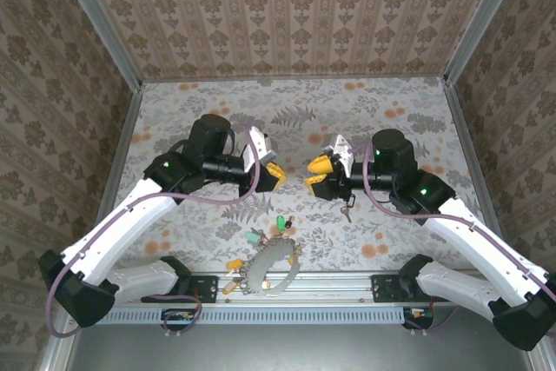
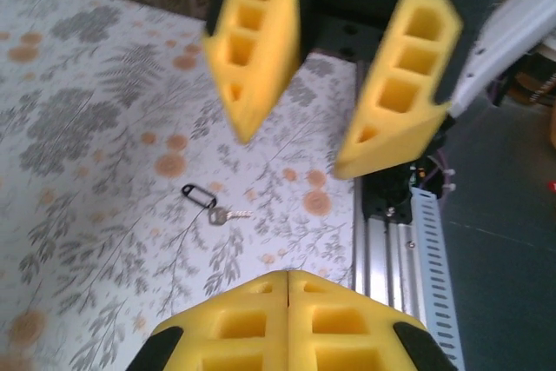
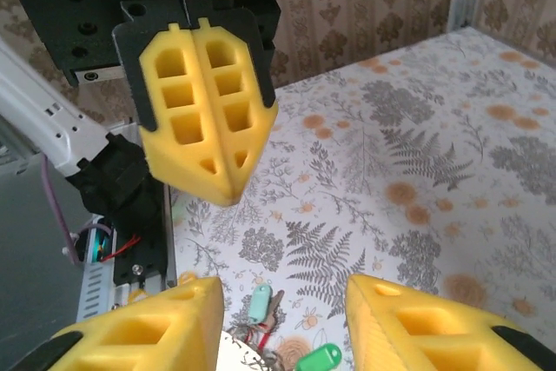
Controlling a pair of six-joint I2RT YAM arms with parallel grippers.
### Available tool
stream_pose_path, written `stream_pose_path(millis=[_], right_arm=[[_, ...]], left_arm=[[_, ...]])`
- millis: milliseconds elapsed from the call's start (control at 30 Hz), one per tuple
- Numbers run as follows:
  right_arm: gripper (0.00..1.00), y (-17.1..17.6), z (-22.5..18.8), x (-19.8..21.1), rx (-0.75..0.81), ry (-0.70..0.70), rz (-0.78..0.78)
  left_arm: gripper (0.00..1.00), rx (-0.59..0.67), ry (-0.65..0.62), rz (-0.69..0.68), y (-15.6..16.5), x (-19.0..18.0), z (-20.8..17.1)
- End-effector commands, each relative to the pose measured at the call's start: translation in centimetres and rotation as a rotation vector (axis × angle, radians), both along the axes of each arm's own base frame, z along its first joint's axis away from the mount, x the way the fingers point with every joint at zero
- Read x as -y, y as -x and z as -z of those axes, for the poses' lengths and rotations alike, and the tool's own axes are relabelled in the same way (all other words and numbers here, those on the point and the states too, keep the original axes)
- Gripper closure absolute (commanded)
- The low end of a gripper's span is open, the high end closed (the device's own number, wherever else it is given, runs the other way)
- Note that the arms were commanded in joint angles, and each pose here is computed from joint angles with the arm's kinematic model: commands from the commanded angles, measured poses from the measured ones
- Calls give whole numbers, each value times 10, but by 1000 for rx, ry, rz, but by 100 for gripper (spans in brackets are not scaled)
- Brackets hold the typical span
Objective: Put the keys on the keyring
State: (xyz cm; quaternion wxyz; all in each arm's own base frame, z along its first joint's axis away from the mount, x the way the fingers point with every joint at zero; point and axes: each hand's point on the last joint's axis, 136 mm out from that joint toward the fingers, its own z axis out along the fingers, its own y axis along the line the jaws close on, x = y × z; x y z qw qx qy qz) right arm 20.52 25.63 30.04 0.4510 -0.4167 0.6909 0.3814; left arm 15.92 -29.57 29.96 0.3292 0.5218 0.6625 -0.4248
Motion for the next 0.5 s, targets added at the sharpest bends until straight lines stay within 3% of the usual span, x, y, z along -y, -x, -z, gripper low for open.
stream_pose_path(millis=[0,100,167,300,467], right_arm=[[50,-12,26,8,-88,25,97],[42,-24,57,15,-161,89,186],[38,-29,75,18,-203,126,224],[30,-39,104,26,-278,131,318],[25,-35,144,36,-432,158,402]], left_arm=[[100,-92,-100,-137,-24,-10,31],[100,-208,-129,-268,-47,-24,53],[95,-275,-202,-318,-50,-33,75],[71,-367,-358,-344,-32,-41,117],[59,-437,-491,-332,-5,-34,159]])
